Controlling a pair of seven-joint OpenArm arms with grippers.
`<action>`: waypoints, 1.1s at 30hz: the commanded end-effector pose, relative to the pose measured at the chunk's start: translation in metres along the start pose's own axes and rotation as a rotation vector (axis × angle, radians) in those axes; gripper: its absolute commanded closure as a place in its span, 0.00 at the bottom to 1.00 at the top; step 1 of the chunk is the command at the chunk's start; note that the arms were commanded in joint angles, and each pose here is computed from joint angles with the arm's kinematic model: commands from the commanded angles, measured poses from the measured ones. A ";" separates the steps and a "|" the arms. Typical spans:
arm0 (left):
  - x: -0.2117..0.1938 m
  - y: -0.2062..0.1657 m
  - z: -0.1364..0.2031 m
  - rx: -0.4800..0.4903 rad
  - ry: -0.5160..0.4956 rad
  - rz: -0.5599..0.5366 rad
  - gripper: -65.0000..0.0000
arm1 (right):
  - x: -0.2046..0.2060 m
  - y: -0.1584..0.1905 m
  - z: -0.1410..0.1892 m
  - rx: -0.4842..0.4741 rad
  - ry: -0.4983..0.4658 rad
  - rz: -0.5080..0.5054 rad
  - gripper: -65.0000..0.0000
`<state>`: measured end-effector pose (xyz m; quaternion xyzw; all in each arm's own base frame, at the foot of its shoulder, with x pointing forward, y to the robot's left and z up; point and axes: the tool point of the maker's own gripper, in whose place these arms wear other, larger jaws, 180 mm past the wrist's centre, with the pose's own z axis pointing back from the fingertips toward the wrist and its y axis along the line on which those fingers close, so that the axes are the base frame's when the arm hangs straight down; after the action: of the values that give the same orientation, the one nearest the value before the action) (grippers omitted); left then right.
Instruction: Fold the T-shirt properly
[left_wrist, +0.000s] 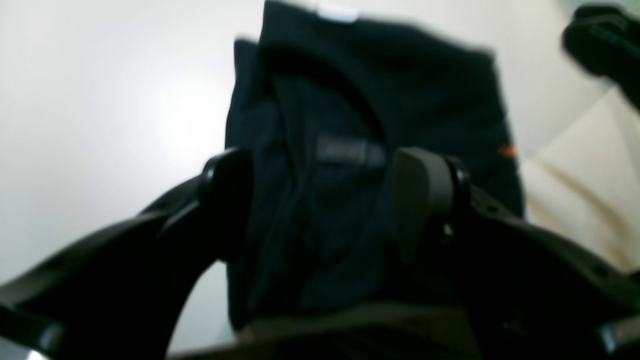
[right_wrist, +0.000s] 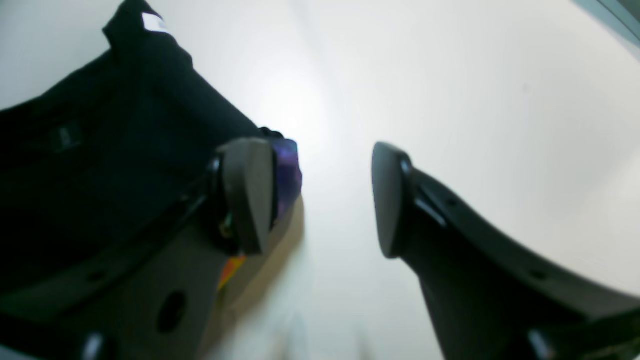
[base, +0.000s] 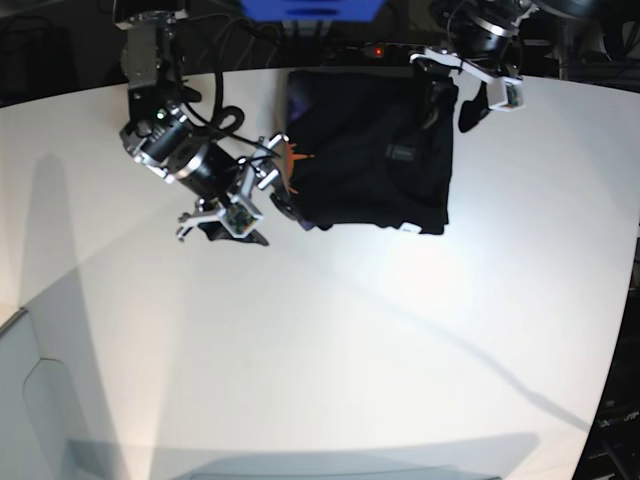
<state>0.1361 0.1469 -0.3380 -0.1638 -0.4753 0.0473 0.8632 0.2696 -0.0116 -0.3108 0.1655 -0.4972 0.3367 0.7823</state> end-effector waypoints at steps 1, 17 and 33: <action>0.007 -0.003 0.000 -0.007 -0.027 0.001 0.35 | 0.014 0.001 0.001 0.012 -0.054 0.006 0.49; -0.008 0.000 0.000 0.019 0.004 0.039 0.53 | 0.012 0.002 0.001 0.015 -0.051 0.004 0.49; 0.012 -0.007 0.020 0.063 -0.166 0.114 1.00 | 0.009 0.004 0.001 0.018 -0.043 -0.001 0.49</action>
<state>0.1279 0.1492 -0.3230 -0.1558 -0.5256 0.1250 0.8269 0.2652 -0.0113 -0.3166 0.1681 -0.4887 0.3379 0.7866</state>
